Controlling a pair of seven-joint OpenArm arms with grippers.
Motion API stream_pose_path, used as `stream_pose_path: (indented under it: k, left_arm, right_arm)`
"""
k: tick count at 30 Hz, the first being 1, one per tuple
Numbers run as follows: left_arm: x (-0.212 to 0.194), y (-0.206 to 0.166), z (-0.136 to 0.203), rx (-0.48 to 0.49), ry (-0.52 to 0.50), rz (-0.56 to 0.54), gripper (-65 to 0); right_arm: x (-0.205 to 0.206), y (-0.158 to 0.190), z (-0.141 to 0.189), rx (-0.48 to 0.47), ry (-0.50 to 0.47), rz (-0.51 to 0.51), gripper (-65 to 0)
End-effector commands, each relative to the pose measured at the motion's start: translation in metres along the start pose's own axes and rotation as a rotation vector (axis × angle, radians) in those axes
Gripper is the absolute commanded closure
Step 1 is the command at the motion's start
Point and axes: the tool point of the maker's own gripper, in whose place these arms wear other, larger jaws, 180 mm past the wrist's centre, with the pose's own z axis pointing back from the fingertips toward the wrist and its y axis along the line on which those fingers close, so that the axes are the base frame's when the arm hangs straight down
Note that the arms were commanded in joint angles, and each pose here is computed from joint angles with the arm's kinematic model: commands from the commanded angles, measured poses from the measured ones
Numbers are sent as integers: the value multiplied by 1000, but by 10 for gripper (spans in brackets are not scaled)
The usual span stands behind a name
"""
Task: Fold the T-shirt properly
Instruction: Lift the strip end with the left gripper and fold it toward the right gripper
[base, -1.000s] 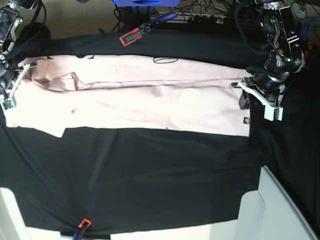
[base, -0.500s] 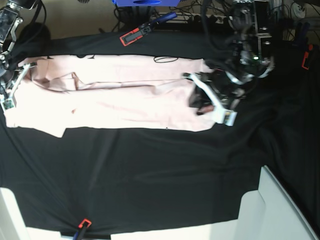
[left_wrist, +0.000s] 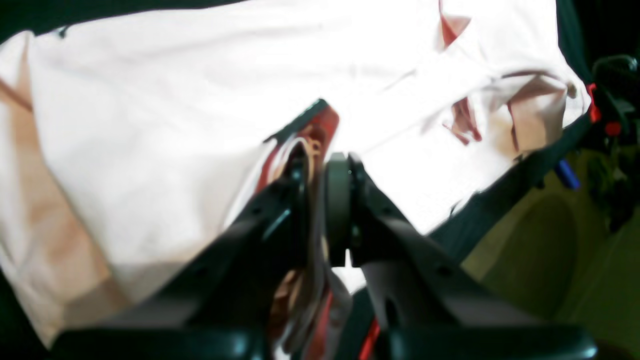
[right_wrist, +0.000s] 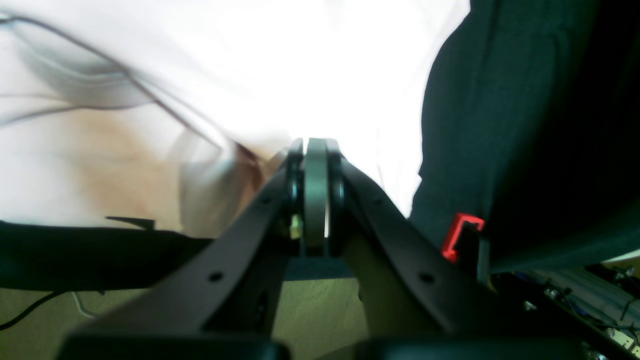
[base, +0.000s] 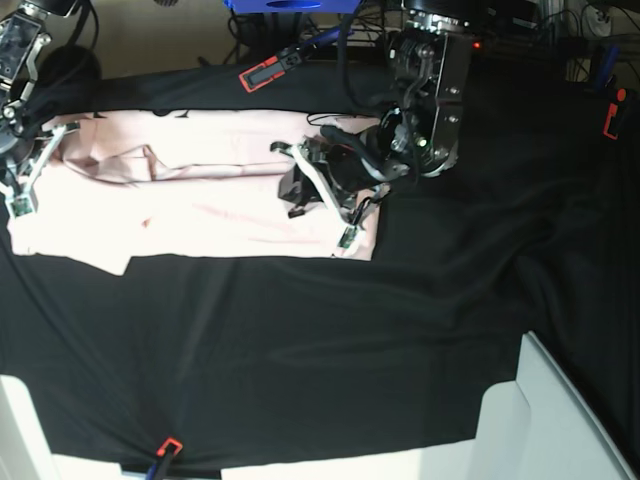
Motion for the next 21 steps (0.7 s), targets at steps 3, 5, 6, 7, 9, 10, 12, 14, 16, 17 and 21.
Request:
stream_pose_path:
  k: [3, 5, 6, 7, 9, 10, 12, 14, 16, 17, 21]
  left_arm:
    - [26, -13, -6, -27, -58, -12, 0]
    - [32, -17, -9, -37, -63, -24, 0]
    - [36, -18, -10, -39, -69, -29, 0]
    - [40, -20, -11, -43, -76, -34, 0]
    - [44, -28, -14, -62, -80, -41, 0]
    - [47, -30, -15, -67, -81, -50, 0]
    - [46, -35, -19, -79, -73, -51, 0]
    - [45, -40, -24, -92, -60, -55, 0]
    - [38, -45, -31, -107, -32, -62, 0]
    - [34, -48, -33, -113, -21, -65, 0]
    - [37, -51, -35, -121, -20, -71, 0]
  right_arm:
    - [8, -9, 3, -24, -26, 8, 0]
    - [8, -9, 3, -25, -25, 7, 0]
    - [8, -9, 3, -24, -26, 8, 0]
    - [8, -9, 3, -24, -26, 8, 0]
    - [8, -8, 3, -23, -26, 7, 0]
    - [8, -8, 3, -23, -26, 7, 0]
    - [8, -8, 3, -23, -26, 7, 0]
    - [8, -9, 3, -24, -25, 6, 0]
    - [7, -9, 3, -25, -25, 5, 0]
    - [7, -9, 3, -25, -25, 5, 0]
    - [7, -10, 3, -25, -24, 3, 0]
